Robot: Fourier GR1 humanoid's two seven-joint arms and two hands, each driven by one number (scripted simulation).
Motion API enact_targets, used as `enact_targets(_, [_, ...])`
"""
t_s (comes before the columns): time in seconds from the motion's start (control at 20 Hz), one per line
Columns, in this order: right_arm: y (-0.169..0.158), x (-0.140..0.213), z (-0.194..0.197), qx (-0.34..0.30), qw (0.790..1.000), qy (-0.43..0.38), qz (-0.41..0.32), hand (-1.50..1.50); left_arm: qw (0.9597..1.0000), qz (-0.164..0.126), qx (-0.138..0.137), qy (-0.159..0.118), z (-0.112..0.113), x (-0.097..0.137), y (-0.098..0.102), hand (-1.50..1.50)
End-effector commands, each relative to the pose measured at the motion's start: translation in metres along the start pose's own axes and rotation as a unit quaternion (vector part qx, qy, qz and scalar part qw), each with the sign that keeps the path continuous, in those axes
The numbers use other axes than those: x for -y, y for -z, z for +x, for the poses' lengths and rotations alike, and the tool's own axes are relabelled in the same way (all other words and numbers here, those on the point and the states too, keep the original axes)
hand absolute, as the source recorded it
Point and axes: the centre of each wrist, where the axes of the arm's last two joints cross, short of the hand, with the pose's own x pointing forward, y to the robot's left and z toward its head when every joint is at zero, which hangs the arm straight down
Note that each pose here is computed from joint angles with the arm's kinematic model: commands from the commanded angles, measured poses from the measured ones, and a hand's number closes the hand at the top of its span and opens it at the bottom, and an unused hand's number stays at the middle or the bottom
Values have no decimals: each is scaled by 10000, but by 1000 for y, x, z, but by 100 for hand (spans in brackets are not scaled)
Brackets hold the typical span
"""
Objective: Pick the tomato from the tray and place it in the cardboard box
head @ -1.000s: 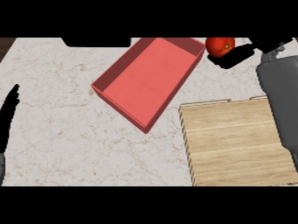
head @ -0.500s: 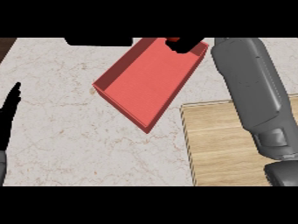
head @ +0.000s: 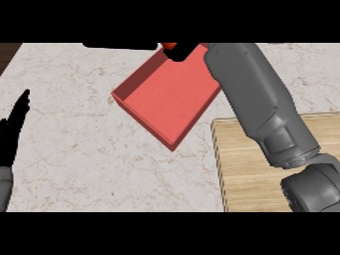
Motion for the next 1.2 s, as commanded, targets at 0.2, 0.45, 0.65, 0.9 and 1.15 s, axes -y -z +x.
enact_targets(0.2, [0, -37, -10, -841, 9964, 39, -38, 150, 9999, 25, 97, -12, 14, -12, 10, 0])
enact_targets(0.45, [-5, -53, -22, -1156, 9920, 446, 225, -150, 9997, -101, 206, -37, 20, 15, 15, 0])
enact_targets(0.65, [-3, -49, -18, -844, 9943, 639, 105, -150, 9998, -135, 143, -1, 14, 16, 13, 0])
enact_targets(0.9, [-4, -40, -26, -355, 9930, 992, -538, -150, 9997, -106, 193, -39, 5, 9, 5, 0])
enact_targets(1.15, [-2, -24, -27, -209, 9753, 1819, -1238, -150, 9999, -68, 135, -14, 25, 23, 13, 0])
